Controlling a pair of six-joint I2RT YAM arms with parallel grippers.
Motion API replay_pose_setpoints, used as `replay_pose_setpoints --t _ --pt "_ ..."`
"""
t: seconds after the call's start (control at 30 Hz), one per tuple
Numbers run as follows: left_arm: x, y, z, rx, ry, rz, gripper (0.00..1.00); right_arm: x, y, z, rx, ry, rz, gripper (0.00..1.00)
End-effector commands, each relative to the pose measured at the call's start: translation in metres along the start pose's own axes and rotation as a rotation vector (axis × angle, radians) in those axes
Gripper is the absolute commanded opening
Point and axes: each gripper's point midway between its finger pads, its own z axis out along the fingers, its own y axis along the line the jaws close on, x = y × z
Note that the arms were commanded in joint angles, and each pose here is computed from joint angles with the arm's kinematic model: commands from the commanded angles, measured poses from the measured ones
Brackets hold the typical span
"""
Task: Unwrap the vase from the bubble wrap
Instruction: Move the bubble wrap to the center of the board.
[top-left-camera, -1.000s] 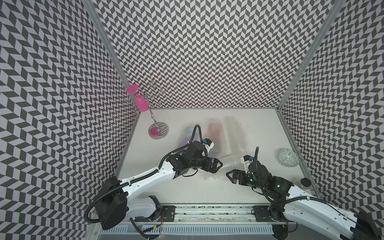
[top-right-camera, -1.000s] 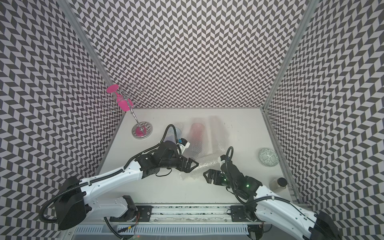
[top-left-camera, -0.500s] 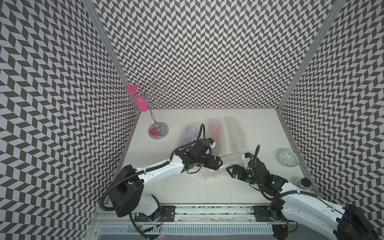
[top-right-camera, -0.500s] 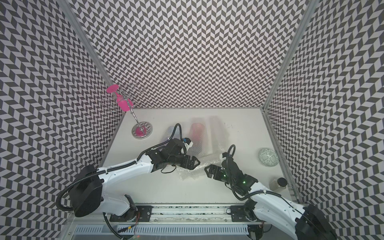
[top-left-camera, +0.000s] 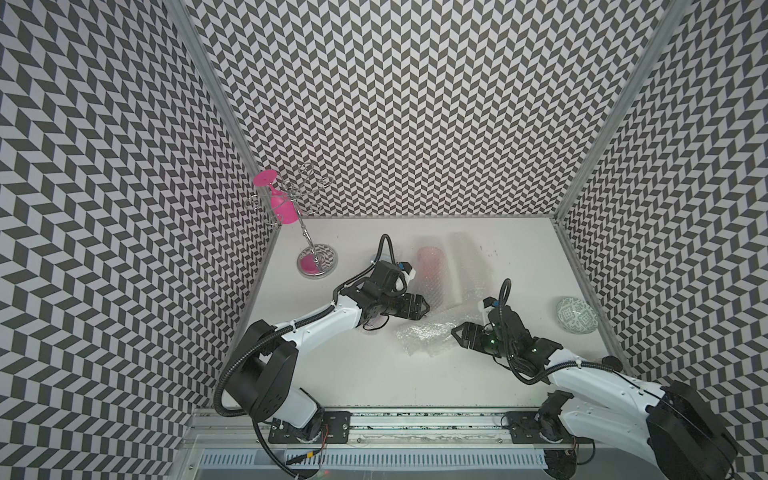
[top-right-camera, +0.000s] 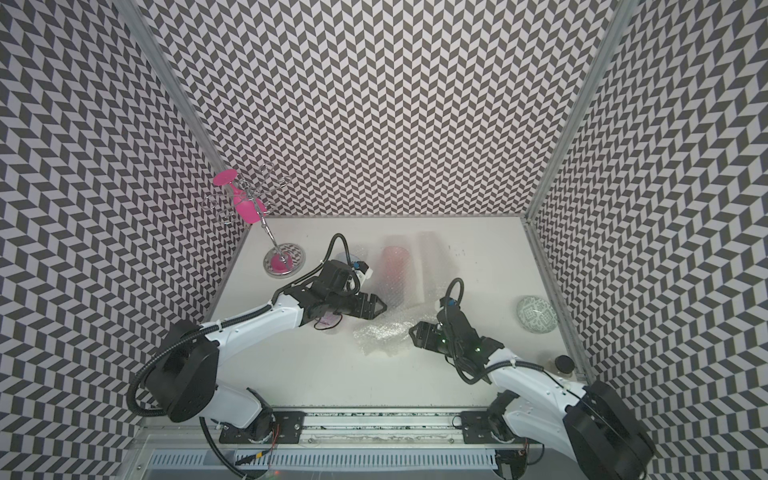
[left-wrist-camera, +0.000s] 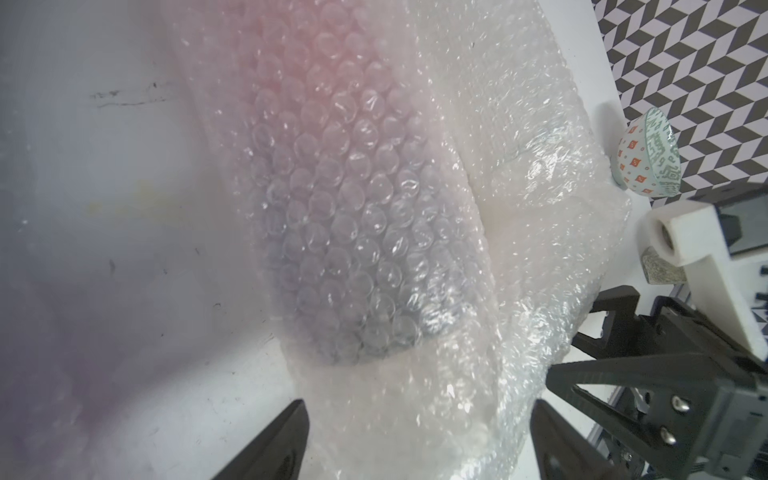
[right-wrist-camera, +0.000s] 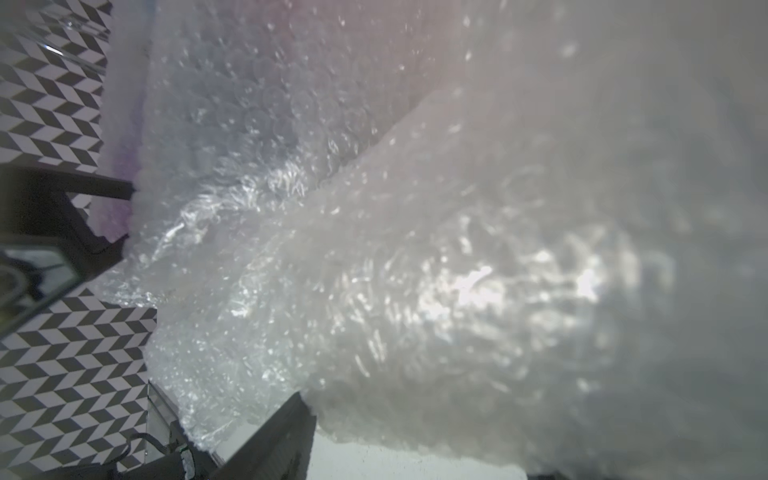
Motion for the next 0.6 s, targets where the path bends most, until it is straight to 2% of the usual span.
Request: replay_pose_setpoints --t 0.0,0.23,0.4,0.57 --pt "-0.013 -0.007 0.005 0.027 -0.009 0.025 0.81 -0.035 0.005 -0.001 -0.039 -0.090 -0.037 0.75" --pt "-0.022 -0.007 0.012 0.018 -0.008 0.019 0.82 -0.071 0.005 0.006 -0.061 -0.101 -0.113 0.74" --pt "-0.016 -0.009 0.013 -0.002 0.001 0.029 0.82 -0.081 0.008 0.029 -0.094 0.009 -0.172 0.73" --pt "-0.013 -0.015 -0.007 -0.060 -0.051 0.071 0.85 -0.087 0.015 0.036 -0.116 0.020 -0.178 0.73"
